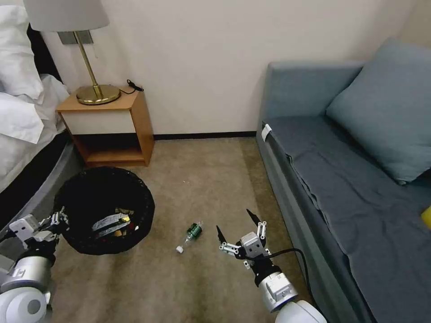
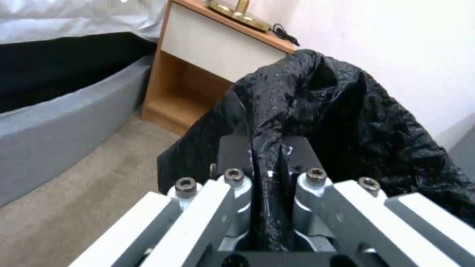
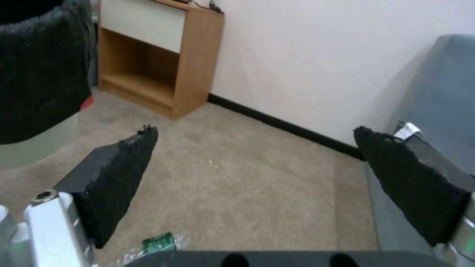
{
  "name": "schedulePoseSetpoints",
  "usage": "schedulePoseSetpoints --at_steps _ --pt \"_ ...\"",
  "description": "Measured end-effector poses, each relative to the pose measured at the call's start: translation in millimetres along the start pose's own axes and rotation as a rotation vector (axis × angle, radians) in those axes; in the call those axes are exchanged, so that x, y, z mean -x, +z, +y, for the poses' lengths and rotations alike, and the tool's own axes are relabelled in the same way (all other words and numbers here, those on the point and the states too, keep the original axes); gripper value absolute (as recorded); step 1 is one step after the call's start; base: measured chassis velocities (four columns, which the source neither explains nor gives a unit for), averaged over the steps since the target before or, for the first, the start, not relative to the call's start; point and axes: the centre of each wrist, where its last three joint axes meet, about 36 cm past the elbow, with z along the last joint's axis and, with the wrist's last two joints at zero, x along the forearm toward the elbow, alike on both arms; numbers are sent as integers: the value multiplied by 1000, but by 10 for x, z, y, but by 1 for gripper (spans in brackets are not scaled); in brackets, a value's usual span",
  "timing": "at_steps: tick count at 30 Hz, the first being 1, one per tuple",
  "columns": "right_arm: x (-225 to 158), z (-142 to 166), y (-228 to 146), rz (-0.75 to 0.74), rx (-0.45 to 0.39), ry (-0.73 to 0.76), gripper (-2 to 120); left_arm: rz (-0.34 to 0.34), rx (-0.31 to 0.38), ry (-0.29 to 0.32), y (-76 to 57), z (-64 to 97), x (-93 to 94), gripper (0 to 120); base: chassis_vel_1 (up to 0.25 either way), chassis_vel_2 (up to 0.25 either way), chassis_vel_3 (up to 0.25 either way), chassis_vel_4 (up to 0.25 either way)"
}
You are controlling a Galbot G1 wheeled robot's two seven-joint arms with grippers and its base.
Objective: Pick up the trash bin, then pick up the garbage on the floor and place it into the trash bin.
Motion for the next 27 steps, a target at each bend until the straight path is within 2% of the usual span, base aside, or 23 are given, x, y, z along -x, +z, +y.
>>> schedulePoseSetpoints --at_steps 7,11,14,16,18,21,23,25,27 --pt "70 29 45 -4 3 -7 100 8 5 13 23 -6 -13 6 -123 119 126 -117" --pt "166 36 92 -1 15 -30 100 22 27 48 63 -87 -26 6 -101 97 70 -79" --pt "440 -16 179 19 24 -81 100 20 38 104 58 -291 -41 6 -25 37 17 -38" --pt "528 -30 168 32 33 -96 100 16 39 110 46 -320 -41 6 0 0 0 0" --pt "665 -55 135 62 57 -115 100 11 40 115 26 -343 -43 6 0 0 0 0" --pt "899 -23 80 197 179 -156 100 2 46 121 -20 -356 -42 6 0 0 0 0" --pt "933 -11 65 219 196 -165 100 -1 47 122 -29 -356 -40 6 0 0 0 0" --pt "1112 74 7 321 259 -208 100 -12 47 125 -58 -348 -39 6 0 0 0 0" --pt "1170 97 -10 344 274 -217 100 -14 45 123 -61 -343 -41 6 0 0 0 0"
